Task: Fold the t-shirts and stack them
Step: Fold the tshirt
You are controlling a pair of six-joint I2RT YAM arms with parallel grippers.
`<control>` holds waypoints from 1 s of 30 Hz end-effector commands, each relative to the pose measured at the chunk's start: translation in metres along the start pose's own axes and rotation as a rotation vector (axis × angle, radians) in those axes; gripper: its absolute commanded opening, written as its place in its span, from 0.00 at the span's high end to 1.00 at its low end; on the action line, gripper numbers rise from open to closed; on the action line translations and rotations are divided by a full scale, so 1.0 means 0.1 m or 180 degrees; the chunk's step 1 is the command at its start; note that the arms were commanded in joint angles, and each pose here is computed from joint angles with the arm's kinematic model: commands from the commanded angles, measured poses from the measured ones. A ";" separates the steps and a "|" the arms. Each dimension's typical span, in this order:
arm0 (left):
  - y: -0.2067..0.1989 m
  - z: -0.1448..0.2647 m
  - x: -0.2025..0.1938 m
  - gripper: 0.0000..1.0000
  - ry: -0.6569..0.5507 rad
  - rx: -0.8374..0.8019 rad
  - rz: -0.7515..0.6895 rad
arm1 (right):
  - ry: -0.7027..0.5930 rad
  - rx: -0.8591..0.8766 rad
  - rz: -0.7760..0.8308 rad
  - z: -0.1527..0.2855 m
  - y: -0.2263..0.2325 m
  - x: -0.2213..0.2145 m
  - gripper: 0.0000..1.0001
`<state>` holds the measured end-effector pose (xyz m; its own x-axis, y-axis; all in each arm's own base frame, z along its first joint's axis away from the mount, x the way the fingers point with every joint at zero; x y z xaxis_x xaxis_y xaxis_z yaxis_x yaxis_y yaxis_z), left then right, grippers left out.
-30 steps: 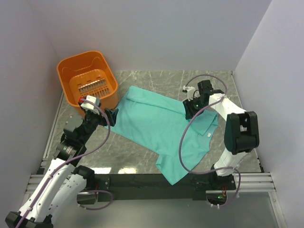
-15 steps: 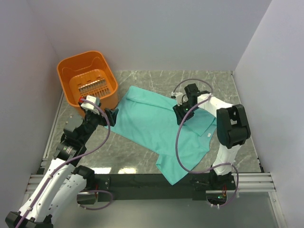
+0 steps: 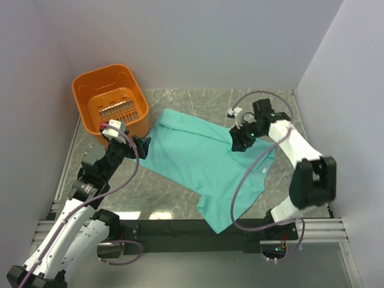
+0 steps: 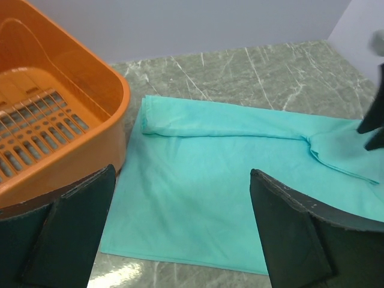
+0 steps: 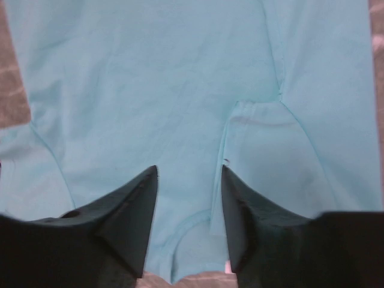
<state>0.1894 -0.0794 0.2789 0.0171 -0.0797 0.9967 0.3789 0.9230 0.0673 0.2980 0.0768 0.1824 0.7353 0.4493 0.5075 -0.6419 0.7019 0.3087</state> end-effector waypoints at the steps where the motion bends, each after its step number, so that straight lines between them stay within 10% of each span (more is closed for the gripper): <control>1: -0.03 -0.07 0.02 0.00 0.0006 0.0063 0.0349 | -0.0132 0.0435 0.0647 0.22 0.29 -0.23 0.45; 12: -0.24 -0.25 -0.40 0.04 0.1254 0.0336 0.1912 | 0.0094 0.0712 0.2422 -0.26 1.13 -0.88 0.45; 30: -0.03 -0.24 -1.17 0.15 0.1700 0.1991 0.2303 | 0.0649 0.1380 0.3885 -0.38 1.97 -1.49 0.47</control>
<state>0.2037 -0.0845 0.1645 0.5611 0.5033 0.6572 -0.3624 0.8631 -0.3517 0.0781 0.1747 0.1423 -0.3089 0.7674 0.5619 -0.9238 -0.3826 0.0146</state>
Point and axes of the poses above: each gripper's point midway between its finger pads, its own z axis back along the fingers, its own y axis along the line the jaws close on, x = y × z, the point moved 9 cm from there along z, back along the fingers, and after that the axes turned 11 degrees about -z, right-handed, at the moved point
